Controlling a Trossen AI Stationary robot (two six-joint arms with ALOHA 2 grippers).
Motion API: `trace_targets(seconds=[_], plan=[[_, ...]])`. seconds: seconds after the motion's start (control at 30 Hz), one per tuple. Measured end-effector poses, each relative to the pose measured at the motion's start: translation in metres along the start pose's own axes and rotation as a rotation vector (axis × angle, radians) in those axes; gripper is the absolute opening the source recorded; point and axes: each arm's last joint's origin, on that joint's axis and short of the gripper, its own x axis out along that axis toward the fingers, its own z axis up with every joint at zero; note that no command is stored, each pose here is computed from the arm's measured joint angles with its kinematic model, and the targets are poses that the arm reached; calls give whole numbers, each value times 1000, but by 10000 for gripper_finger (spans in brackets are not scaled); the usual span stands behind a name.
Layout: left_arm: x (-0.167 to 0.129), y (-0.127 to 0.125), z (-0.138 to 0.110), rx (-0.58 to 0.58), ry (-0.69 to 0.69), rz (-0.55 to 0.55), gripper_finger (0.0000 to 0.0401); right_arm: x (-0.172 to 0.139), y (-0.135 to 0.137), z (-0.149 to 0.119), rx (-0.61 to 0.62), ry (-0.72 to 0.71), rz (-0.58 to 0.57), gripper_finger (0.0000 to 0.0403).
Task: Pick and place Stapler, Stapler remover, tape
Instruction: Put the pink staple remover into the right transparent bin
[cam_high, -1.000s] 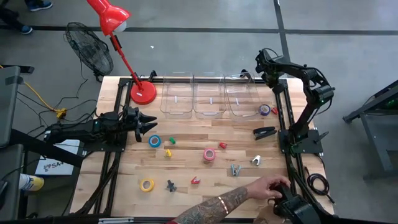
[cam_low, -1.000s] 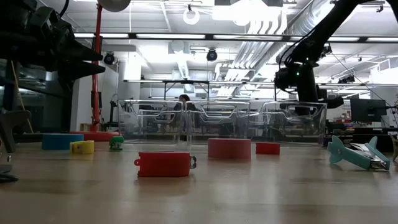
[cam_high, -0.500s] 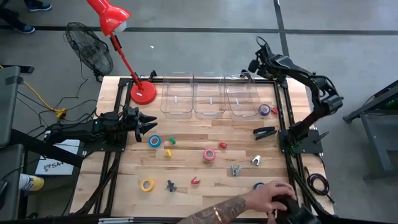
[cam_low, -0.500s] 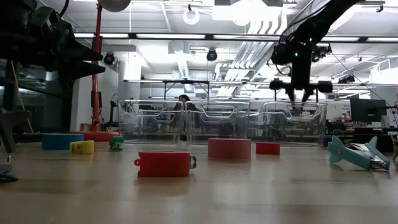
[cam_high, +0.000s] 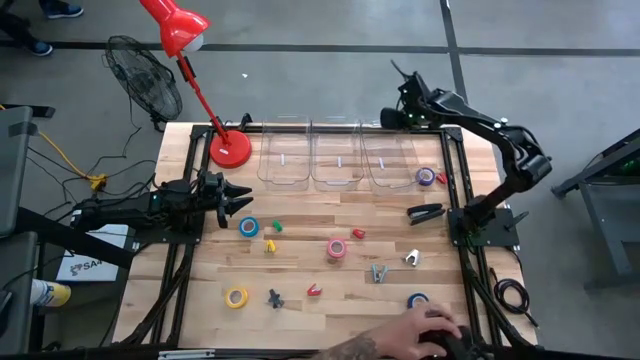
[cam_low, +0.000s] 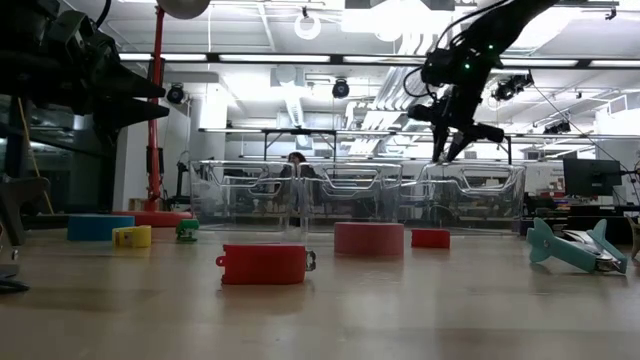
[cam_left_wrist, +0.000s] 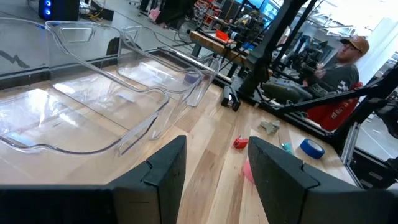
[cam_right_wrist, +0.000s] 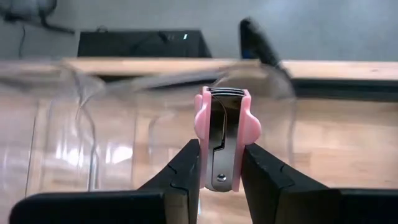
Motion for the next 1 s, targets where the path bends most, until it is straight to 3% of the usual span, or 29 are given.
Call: trace_targets(seconds=[0.33, 0.6, 1.0], plan=[[0, 0, 0, 0, 0, 1, 170, 24, 35, -11, -182, 181, -18, 80], [0, 0, 0, 0, 0, 0, 170, 48, 44, -25, -237, 297, -28, 86], [0, 0, 0, 0, 0, 1, 170, 49, 45, -25, -217, 289, -35, 169]])
